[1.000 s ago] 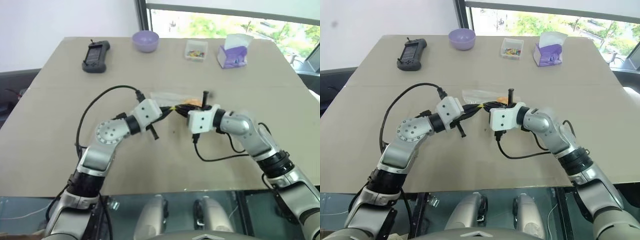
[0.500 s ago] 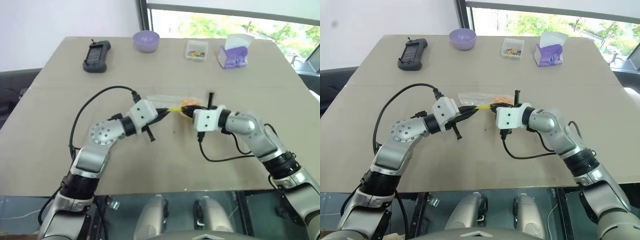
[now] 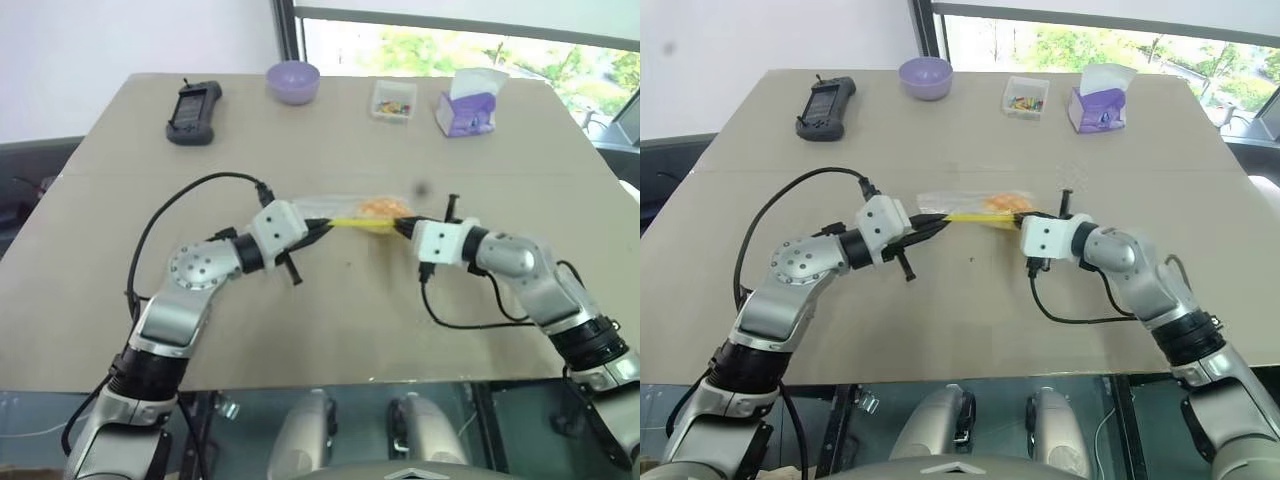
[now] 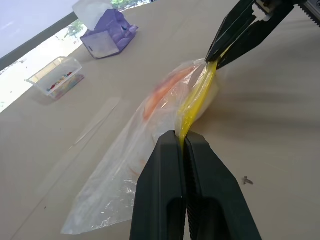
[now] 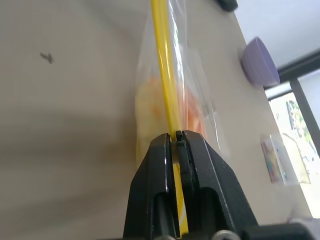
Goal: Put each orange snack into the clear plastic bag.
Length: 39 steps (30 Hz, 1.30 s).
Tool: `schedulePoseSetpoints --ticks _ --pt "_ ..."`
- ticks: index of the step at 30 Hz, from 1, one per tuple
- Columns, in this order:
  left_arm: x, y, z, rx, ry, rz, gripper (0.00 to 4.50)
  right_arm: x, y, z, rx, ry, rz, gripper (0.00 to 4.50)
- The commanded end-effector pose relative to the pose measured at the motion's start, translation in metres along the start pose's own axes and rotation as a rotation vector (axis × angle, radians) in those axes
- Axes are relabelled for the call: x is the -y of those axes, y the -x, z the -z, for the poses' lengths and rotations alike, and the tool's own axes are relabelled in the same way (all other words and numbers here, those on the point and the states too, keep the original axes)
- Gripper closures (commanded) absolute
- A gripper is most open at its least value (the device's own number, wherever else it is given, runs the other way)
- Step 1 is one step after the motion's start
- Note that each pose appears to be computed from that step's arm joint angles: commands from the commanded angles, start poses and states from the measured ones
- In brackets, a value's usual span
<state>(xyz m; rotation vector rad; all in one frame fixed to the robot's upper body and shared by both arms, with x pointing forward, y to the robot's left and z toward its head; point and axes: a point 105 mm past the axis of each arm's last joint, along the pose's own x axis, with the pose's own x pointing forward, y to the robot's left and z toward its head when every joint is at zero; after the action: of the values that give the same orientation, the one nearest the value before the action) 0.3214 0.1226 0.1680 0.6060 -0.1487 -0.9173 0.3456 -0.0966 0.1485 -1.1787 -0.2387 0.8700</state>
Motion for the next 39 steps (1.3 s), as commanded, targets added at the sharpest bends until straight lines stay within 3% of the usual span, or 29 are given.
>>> schedulePoseSetpoints --ticks 1,19,23,33,35,39 --pt "-0.015 0.013 -0.013 0.032 -0.041 -0.068 4.50 0.010 0.018 0.032 -0.132 -0.024 0.049 4.44" --pt "-0.015 0.012 -0.010 0.033 -0.015 -0.082 4.50 0.012 0.030 0.046 -0.166 -0.061 0.061 4.44" --pt "-0.025 0.008 -0.020 0.071 0.018 -0.116 4.50 0.042 0.034 0.037 -0.125 -0.081 0.133 4.44" --pt "-0.101 -0.005 -0.054 0.155 0.168 -0.188 4.50 0.145 0.054 0.013 -0.057 0.032 0.208 4.44" --pt "-0.111 -0.006 -0.053 0.142 0.163 -0.193 4.50 0.151 0.054 0.010 -0.055 0.059 0.183 4.44" --pt "-0.124 -0.031 -0.032 0.047 0.112 -0.240 4.50 0.157 0.041 0.031 -0.111 0.077 0.205 4.44"
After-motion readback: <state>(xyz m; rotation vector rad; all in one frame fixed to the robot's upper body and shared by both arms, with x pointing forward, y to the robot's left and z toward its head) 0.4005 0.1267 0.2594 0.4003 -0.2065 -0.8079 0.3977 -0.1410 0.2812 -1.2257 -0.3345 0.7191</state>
